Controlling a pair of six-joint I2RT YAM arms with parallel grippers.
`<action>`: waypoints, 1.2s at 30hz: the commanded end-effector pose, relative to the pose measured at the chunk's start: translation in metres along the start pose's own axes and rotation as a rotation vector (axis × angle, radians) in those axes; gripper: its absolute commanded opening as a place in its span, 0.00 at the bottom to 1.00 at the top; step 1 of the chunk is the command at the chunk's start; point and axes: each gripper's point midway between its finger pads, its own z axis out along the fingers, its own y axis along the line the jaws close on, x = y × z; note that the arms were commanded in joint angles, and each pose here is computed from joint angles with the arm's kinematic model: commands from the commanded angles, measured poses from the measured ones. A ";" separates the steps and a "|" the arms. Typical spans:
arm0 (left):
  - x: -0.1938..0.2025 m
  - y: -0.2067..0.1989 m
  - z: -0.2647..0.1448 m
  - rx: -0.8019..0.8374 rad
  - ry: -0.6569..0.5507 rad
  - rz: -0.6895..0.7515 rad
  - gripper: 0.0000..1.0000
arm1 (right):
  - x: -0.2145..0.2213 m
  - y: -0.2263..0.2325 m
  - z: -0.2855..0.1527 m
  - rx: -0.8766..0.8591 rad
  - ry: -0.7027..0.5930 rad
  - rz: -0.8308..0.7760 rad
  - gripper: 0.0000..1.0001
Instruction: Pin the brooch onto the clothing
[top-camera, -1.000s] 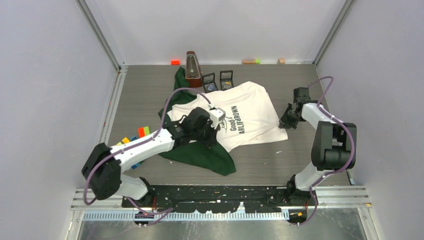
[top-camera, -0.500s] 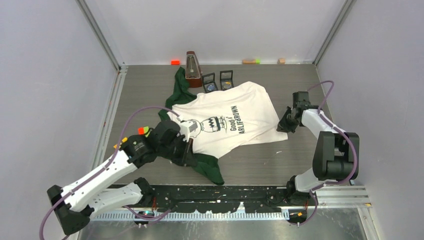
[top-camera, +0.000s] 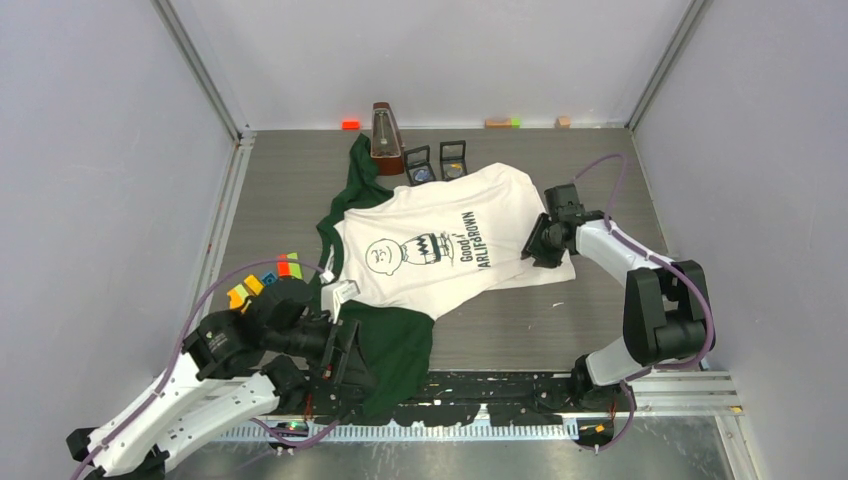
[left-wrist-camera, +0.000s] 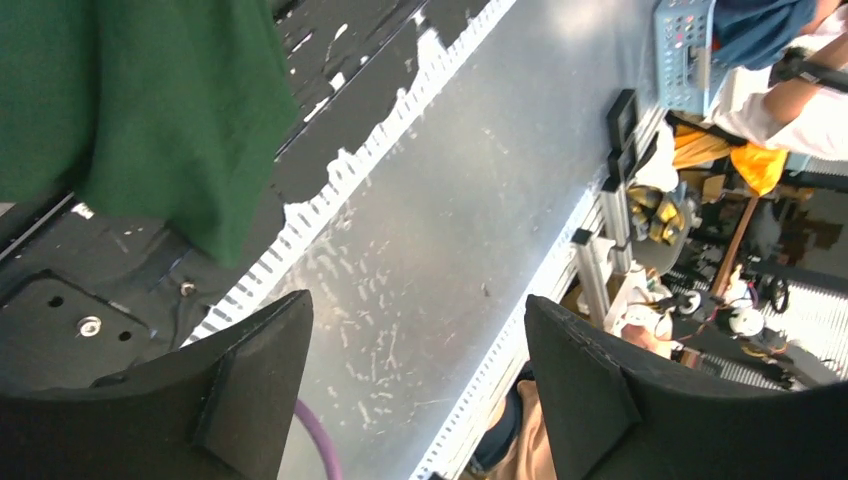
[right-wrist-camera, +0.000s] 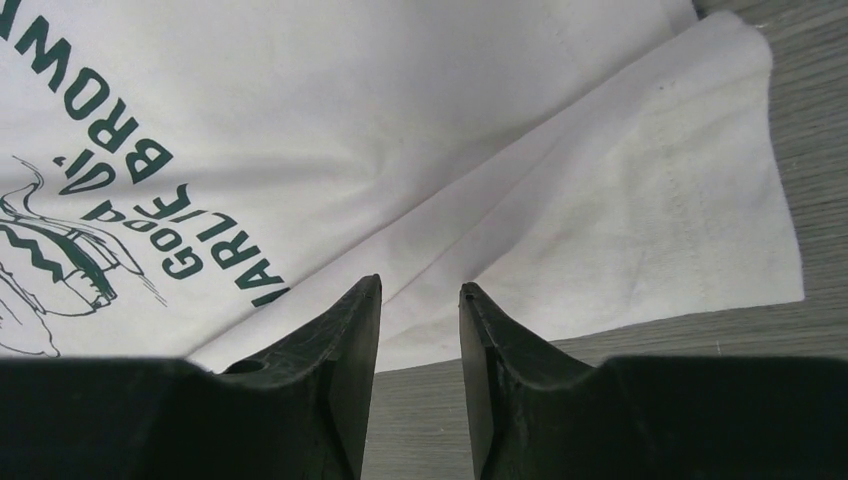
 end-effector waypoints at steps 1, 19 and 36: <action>-0.022 -0.033 -0.014 0.097 -0.087 0.076 0.84 | -0.025 0.005 -0.002 0.028 -0.113 0.042 0.41; -0.268 0.093 0.015 -0.478 -0.605 -0.003 1.00 | -0.033 -0.006 0.018 0.076 -0.185 0.063 0.52; -0.301 0.234 0.045 -0.643 -0.567 -0.177 0.99 | -0.008 -0.022 0.020 0.098 -0.145 0.079 0.49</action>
